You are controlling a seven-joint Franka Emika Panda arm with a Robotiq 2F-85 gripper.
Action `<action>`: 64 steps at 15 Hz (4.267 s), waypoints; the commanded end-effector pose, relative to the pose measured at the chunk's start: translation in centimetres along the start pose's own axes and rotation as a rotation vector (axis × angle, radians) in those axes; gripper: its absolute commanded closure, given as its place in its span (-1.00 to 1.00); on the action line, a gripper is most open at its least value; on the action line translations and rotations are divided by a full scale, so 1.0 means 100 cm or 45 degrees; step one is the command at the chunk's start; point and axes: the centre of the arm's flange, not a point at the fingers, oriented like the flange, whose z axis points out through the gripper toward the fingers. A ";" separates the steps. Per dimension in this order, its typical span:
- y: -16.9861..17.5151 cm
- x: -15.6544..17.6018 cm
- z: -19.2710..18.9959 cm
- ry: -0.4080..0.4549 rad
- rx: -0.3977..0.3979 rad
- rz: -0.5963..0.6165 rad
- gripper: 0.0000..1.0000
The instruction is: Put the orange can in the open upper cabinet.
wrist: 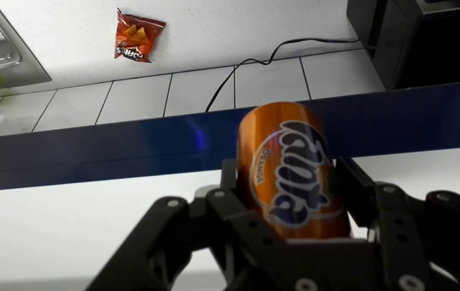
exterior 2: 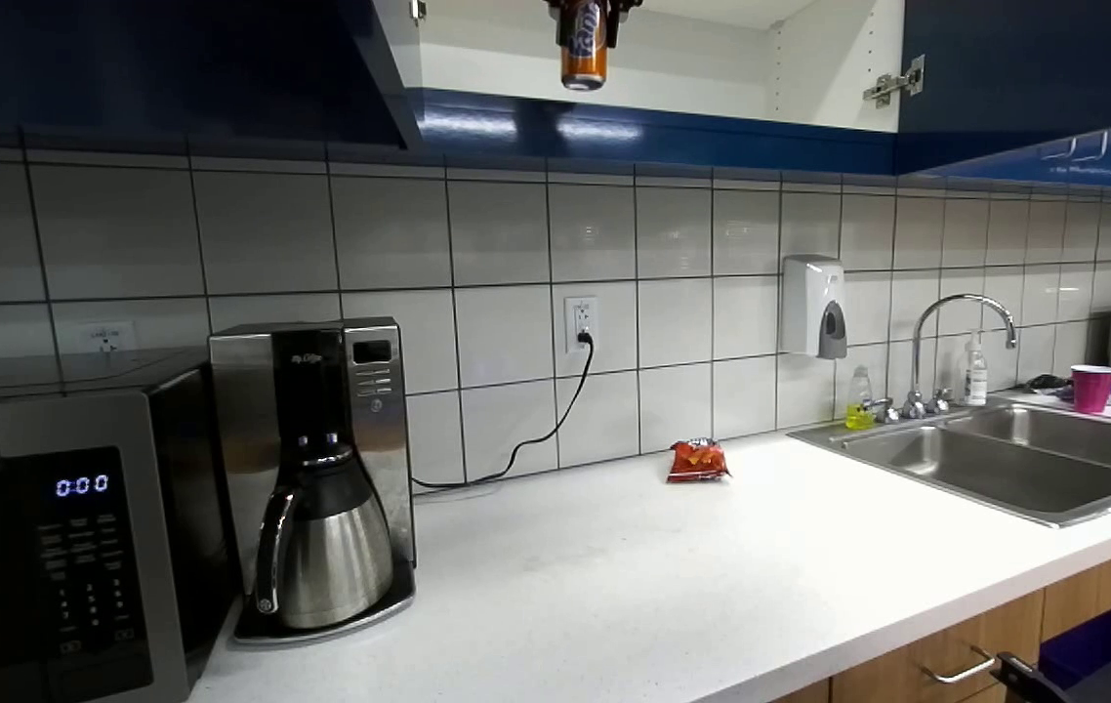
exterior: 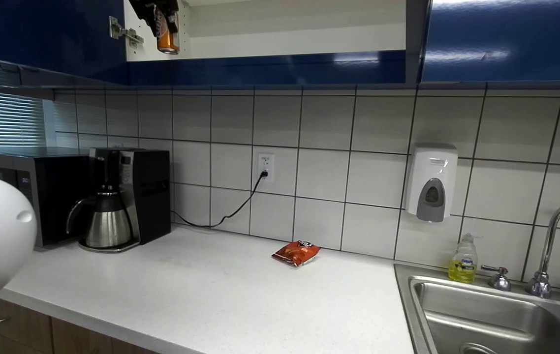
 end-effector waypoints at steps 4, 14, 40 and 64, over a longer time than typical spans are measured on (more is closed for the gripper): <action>-0.002 0.022 -0.024 0.024 -0.020 0.024 0.25; 0.008 0.047 -0.011 -0.005 -0.053 0.065 0.25; 0.028 0.096 0.035 -0.068 -0.081 0.166 0.25; 0.046 0.067 0.028 -0.097 -0.060 0.194 -1.00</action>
